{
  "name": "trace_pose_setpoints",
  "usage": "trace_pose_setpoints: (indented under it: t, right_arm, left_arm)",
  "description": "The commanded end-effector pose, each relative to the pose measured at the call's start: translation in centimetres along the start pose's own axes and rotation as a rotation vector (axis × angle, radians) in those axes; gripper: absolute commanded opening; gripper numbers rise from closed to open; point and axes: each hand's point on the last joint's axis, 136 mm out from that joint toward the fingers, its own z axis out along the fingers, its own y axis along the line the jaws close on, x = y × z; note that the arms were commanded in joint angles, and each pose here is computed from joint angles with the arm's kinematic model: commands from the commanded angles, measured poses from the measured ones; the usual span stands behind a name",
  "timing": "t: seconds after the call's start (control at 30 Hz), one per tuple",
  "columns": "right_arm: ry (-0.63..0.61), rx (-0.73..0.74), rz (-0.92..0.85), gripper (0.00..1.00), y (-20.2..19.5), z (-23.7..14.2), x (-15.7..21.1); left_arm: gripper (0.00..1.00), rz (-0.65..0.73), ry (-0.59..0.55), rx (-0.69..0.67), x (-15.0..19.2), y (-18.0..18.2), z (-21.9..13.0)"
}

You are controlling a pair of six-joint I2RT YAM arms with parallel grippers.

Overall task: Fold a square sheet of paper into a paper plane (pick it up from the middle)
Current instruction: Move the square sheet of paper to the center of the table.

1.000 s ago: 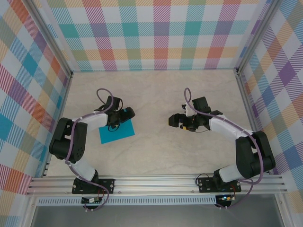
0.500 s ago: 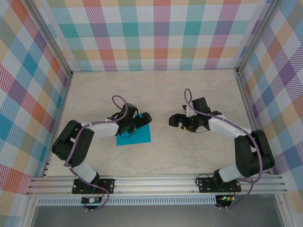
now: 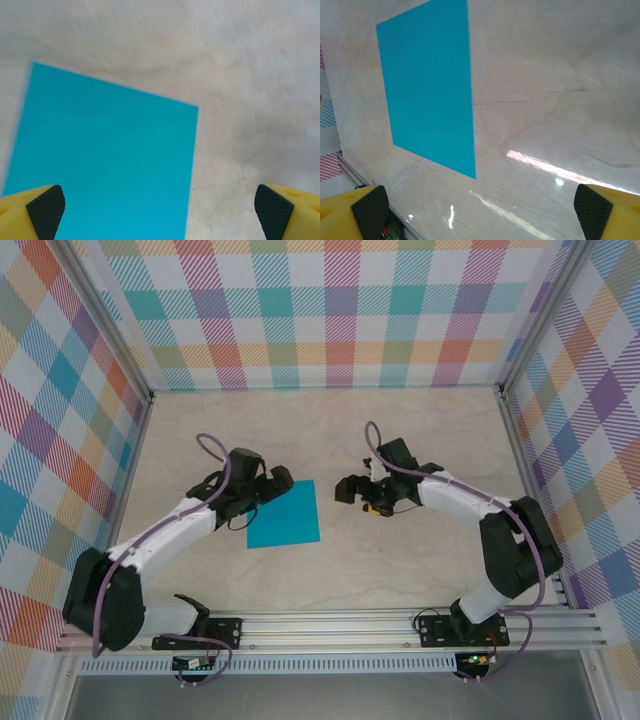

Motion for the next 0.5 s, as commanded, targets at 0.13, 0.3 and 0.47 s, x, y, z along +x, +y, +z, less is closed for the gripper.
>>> trace_pose_setpoints:
  t: [0.13,0.3,0.47]
  right_arm:
    - [0.073,0.065,0.013,0.97,4.1,4.8,0.3]
    - [0.152,0.094,0.002,0.95,5.9,8.9,0.8]
    - [0.202,0.06,-0.015,0.95,8.0,11.8,0.8]
  left_arm:
    - [1.0,-0.014,-0.095,-0.167,0.0,7.8,-5.1]
    - [1.0,-0.08,-0.149,-0.177,1.1,10.2,-5.7]
    - [1.0,-0.081,-0.144,-0.148,1.8,10.4,-5.3]
